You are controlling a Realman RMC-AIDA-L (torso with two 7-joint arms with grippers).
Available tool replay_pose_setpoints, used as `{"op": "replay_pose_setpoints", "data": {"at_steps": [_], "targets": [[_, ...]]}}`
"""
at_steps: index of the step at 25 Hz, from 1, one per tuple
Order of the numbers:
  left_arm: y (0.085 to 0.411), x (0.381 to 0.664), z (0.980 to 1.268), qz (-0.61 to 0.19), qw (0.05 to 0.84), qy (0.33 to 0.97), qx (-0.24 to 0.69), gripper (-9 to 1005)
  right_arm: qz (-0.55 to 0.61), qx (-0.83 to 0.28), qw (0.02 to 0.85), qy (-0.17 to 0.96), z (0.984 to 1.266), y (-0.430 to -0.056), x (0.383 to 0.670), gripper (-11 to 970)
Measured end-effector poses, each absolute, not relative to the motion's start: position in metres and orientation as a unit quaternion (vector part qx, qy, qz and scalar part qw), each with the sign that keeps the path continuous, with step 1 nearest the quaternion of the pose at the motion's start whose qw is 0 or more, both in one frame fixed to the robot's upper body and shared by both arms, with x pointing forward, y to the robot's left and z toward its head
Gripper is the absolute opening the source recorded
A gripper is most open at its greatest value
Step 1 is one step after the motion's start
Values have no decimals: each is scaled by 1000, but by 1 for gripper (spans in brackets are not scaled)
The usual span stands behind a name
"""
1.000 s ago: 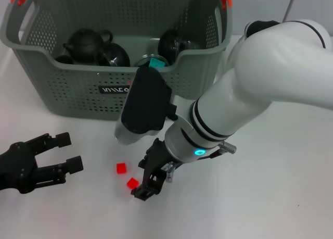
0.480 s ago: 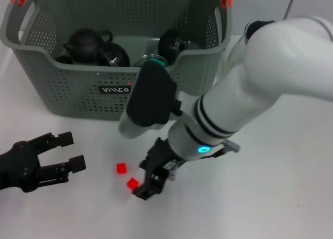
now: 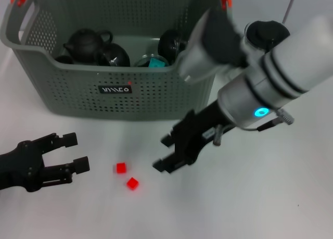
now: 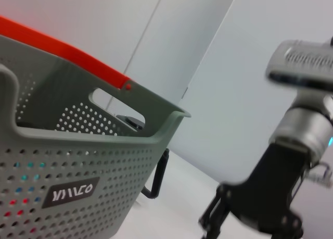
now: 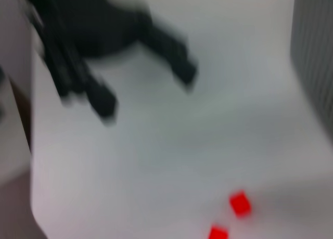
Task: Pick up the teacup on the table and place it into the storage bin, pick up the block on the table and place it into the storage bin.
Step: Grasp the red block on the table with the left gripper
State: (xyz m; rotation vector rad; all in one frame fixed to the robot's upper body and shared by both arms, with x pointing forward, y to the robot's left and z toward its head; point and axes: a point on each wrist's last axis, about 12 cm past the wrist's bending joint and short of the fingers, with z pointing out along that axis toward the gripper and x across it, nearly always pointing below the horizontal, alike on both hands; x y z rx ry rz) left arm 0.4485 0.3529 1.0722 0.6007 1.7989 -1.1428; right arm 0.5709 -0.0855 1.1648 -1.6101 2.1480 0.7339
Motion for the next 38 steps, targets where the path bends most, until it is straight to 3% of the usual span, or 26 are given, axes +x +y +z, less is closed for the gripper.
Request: {"op": "replay_pose_setpoints", "data": {"at_steps": [5,14,21,31,38], "targets": [[350,453,1074,-462,444,726,250,936,333,-554,237,725,1160,-120,572,640],[346,463,1077,-471,407,737,263,936,381,-539,307,686,1115,-194,561,644],[336,484,1107,-464,326,762,312,936,398,-477,367,692,1102,-236,553,645],[260,518,1166,-308,226,780,496,936,404,-459,382,693,1097,-242,549,641],[218,544,1156,-207,177,787,554,934,401,-453,386,696,1095,-244,549,640]]}}
